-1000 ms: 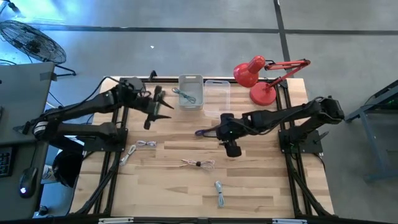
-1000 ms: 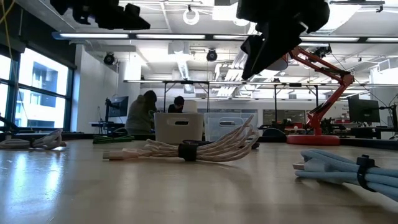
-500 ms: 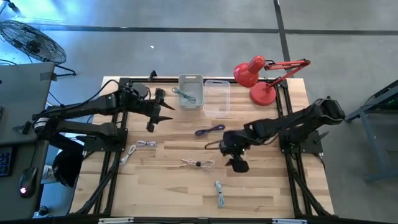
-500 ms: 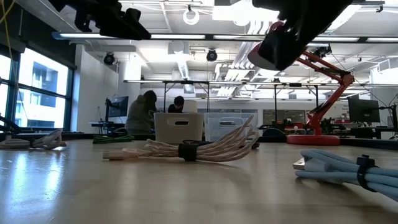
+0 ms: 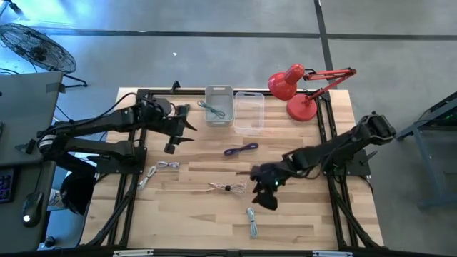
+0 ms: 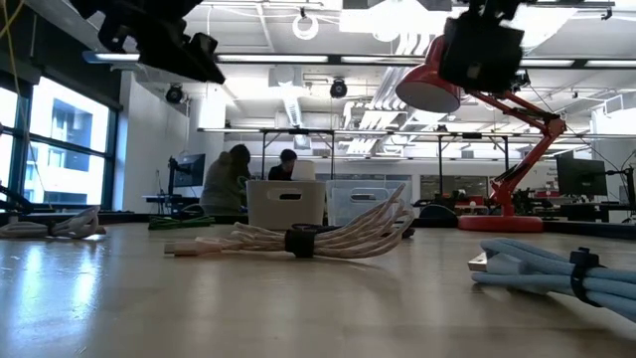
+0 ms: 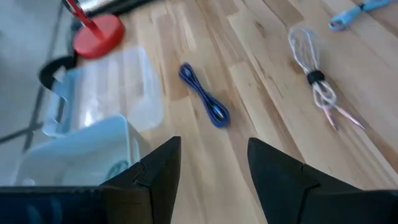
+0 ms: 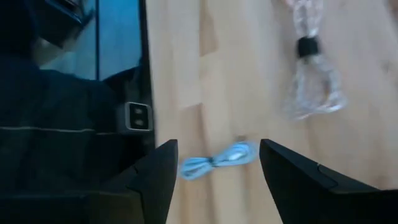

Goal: Pick & Place USB Port
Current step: Put the light blue charger cable into the transparent bin

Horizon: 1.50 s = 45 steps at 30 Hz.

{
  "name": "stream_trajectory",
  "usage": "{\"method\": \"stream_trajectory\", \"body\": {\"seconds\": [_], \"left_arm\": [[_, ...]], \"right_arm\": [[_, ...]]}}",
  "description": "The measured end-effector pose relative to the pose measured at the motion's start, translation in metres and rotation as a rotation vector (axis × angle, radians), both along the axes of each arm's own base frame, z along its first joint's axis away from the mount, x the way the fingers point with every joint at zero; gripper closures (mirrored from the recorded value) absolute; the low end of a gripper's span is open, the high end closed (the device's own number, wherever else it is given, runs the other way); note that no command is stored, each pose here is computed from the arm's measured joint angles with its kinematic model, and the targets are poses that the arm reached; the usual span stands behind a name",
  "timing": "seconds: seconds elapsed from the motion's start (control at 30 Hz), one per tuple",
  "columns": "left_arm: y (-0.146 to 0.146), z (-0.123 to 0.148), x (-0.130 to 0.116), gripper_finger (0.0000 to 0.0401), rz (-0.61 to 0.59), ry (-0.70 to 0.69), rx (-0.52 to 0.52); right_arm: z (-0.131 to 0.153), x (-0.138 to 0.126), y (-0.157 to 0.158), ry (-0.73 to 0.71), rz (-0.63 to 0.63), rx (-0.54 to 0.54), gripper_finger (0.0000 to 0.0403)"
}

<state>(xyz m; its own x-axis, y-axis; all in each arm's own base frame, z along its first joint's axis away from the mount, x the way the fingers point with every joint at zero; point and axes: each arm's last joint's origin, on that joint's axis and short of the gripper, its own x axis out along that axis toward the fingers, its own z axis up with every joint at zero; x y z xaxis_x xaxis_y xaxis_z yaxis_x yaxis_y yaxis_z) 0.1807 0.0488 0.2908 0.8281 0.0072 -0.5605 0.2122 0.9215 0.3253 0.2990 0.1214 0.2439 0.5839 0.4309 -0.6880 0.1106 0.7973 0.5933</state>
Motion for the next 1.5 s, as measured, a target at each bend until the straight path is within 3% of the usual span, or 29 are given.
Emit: {"method": "stream_trajectory", "body": {"seconds": [0.17,0.5,0.7,1.0,1.5], "left_arm": [[-0.001,-0.004,-0.002,0.0219,-0.004,0.042,-0.016],[-0.002,-0.005,-0.004,0.0219,-0.042,0.063,-0.01],[-0.002,-0.006,-0.004,0.0219,-0.058,0.067,0.001],[-0.004,-0.011,-0.009,0.0219,-0.079,0.135,-0.002],[-0.004,-0.01,-0.008,0.0219,-0.123,0.118,0.031]], "right_arm": [[-0.011,0.004,0.024,0.017,-0.064,0.077,0.0183],[-0.041,0.008,0.046,0.072,-0.261,0.008,0.0183],[-0.06,0.01,0.051,0.169,-0.359,0.061,0.0183],[-0.06,0.012,0.061,0.198,-0.4,0.109,0.0183],[-0.06,0.007,0.065,0.27,-0.415,0.124,0.0183]]}}
